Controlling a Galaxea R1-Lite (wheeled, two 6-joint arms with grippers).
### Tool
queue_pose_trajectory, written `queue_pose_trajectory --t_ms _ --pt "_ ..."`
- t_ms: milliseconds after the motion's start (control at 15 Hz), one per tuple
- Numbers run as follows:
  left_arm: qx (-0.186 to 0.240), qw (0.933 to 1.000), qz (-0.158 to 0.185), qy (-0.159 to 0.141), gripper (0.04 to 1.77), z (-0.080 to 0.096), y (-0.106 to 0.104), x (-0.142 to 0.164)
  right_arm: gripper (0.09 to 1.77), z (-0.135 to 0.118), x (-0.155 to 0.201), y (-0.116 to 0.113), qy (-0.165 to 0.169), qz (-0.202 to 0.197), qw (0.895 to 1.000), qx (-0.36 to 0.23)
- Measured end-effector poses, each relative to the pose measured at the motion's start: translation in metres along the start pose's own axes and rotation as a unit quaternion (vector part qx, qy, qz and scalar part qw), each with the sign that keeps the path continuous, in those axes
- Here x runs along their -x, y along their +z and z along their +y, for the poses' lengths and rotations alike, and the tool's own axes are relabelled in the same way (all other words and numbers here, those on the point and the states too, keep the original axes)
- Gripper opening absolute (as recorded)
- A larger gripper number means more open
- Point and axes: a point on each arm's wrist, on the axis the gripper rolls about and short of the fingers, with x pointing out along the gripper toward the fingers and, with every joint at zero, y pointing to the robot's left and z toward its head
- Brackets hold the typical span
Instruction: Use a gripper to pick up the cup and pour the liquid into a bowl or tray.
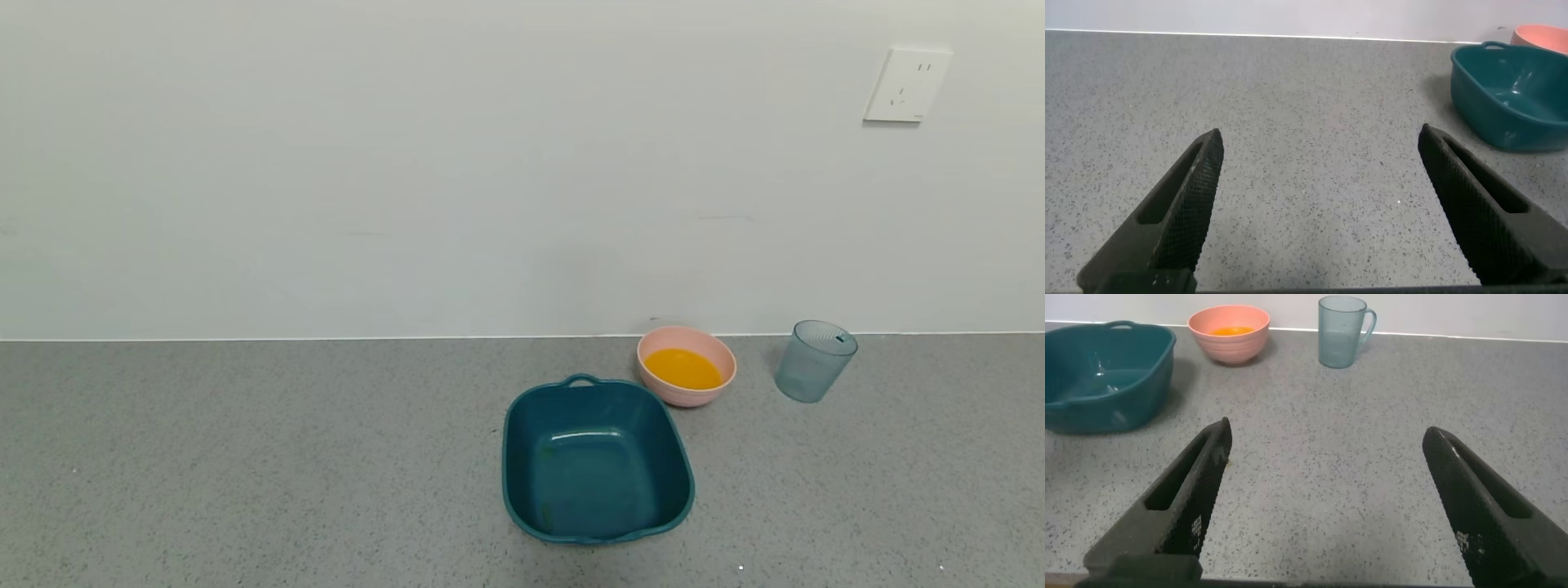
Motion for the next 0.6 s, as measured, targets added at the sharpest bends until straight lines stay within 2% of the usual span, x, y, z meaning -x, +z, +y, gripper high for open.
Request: queue_pose_trajectory --t_ms 600 --pt "0.0 1.0 0.0 0.0 1.72 0.0 0.0 0.0 1.7 -0.0001 -0.0001 -0.0008 0.002 0.002 1.0 -0.001"
